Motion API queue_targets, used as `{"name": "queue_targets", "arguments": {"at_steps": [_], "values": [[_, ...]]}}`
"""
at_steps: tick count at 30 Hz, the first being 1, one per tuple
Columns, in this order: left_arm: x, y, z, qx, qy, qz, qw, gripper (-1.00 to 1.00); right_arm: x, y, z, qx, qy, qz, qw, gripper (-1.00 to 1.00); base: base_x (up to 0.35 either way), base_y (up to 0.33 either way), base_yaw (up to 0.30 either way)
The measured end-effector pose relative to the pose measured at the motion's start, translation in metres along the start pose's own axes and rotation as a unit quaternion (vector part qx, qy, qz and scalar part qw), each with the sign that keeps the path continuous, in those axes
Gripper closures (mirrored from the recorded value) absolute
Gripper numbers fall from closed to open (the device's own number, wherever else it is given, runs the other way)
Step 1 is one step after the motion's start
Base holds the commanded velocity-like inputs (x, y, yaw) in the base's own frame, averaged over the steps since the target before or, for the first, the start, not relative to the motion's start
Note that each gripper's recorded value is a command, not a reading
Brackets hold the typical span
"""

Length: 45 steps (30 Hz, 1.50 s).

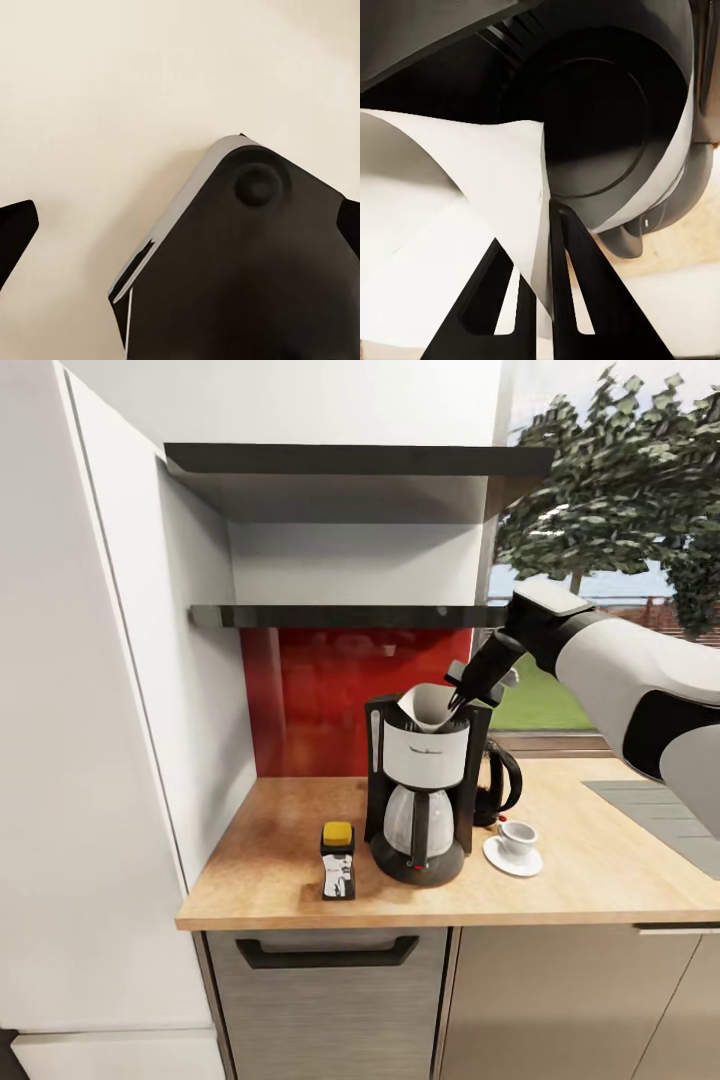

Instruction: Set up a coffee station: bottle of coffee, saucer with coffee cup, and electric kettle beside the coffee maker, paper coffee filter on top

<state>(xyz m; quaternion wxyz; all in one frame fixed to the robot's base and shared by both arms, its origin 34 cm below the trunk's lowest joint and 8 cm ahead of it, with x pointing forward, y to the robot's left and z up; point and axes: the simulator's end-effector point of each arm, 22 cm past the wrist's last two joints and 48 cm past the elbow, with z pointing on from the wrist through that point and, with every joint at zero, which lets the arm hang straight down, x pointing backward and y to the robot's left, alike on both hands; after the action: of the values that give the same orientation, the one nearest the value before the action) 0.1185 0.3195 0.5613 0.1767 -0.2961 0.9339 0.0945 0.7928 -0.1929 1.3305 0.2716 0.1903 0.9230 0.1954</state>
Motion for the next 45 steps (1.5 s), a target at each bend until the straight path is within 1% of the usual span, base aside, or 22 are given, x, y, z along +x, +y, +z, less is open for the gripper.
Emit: {"name": "queue_targets", "arguments": {"at_steps": [19,20,28,42,45], "values": [[0.0001,-0.0005,-0.0001,0.000,0.000,0.000,1.0000,-1.00,-0.0023,-0.0022,0.0002,0.005,-0.005,-0.004,1.0000,1.00,0.009,0.000,0.000],[0.0002,-0.0005,-0.0001,0.000,0.000,0.000,1.0000,-1.00,-0.0025,-0.0026,0.0002,0.006,-0.005,-0.005,1.0000,-1.00,0.000,0.000,0.000],[-0.0001,-0.0002,0.0000,0.000,0.000,0.000,1.0000,-1.00,-0.0022,-0.0033,0.0010,0.009,-0.006,-0.006,0.9999,-1.00,0.000,0.000,0.000],[0.0000,-0.0003,-0.0001,0.000,0.000,0.000,1.0000,-1.00,-0.0013,0.0011,0.0016,0.001,-0.005,-0.007,1.0000,-1.00,-0.003,0.000,0.000],[0.0002,-0.0005,0.0000,0.000,0.000,0.000,1.0000,-1.00,-0.0016,0.0007,0.0019,0.001,-0.005,-0.007,1.0000,-1.00,-0.156,0.000,0.000]]}}
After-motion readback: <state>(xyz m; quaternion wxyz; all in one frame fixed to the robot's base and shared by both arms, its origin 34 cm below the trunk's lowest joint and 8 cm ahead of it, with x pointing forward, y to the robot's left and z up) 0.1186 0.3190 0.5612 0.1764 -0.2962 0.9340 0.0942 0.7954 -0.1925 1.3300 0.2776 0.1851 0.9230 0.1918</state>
